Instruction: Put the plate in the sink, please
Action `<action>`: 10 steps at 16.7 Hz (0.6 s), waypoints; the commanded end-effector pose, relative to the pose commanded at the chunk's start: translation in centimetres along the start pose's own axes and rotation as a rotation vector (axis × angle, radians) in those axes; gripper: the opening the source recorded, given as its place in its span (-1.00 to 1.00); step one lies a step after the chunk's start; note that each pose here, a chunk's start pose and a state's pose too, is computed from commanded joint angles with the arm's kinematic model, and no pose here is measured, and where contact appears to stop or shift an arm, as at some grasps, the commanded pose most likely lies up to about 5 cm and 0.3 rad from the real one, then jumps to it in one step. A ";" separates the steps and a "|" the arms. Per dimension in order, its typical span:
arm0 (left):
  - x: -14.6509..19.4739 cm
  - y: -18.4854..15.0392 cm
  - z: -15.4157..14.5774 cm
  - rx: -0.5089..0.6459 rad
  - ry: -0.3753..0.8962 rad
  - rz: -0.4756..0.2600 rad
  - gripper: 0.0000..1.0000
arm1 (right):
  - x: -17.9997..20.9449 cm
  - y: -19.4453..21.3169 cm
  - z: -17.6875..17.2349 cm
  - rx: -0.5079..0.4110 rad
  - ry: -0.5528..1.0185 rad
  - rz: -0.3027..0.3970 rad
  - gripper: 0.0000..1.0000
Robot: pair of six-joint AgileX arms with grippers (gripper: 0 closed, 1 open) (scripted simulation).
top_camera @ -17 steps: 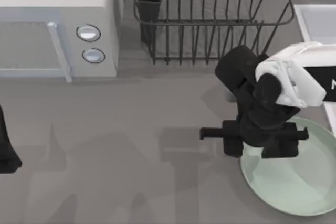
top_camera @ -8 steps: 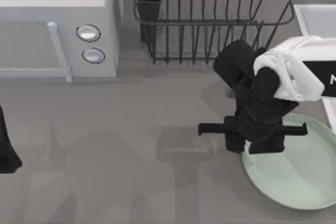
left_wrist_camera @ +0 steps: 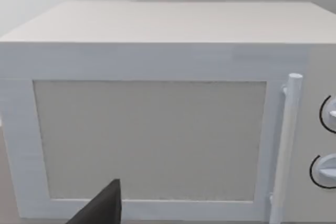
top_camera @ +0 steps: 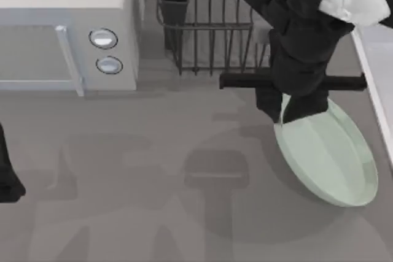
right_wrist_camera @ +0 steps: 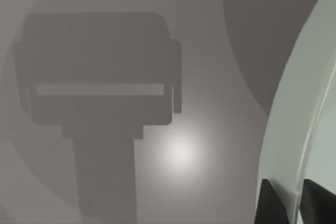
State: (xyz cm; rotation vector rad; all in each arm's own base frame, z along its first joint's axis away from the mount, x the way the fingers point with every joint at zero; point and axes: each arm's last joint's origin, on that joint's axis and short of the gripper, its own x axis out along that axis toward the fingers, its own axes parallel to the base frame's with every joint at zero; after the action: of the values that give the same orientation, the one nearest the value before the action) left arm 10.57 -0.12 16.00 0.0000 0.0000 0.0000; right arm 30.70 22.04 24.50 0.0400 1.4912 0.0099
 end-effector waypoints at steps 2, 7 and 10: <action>0.0 0.0 0.0 0.000 0.000 0.000 1.00 | -4.1 -0.1 0.0 0.000 0.000 0.000 -1.00; 0.0 0.0 0.0 0.000 0.000 0.000 1.00 | -11.8 -1.7 -1.4 0.000 -0.015 0.010 -1.00; 0.0 0.0 0.0 0.000 0.000 0.000 1.00 | -13.1 -2.1 -1.8 0.000 -0.021 0.015 -1.00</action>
State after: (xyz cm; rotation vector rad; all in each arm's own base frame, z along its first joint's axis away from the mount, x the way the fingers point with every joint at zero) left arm 10.57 -0.12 16.00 0.0000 0.0000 0.0000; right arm 27.82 19.58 37.30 0.0511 1.4694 0.0212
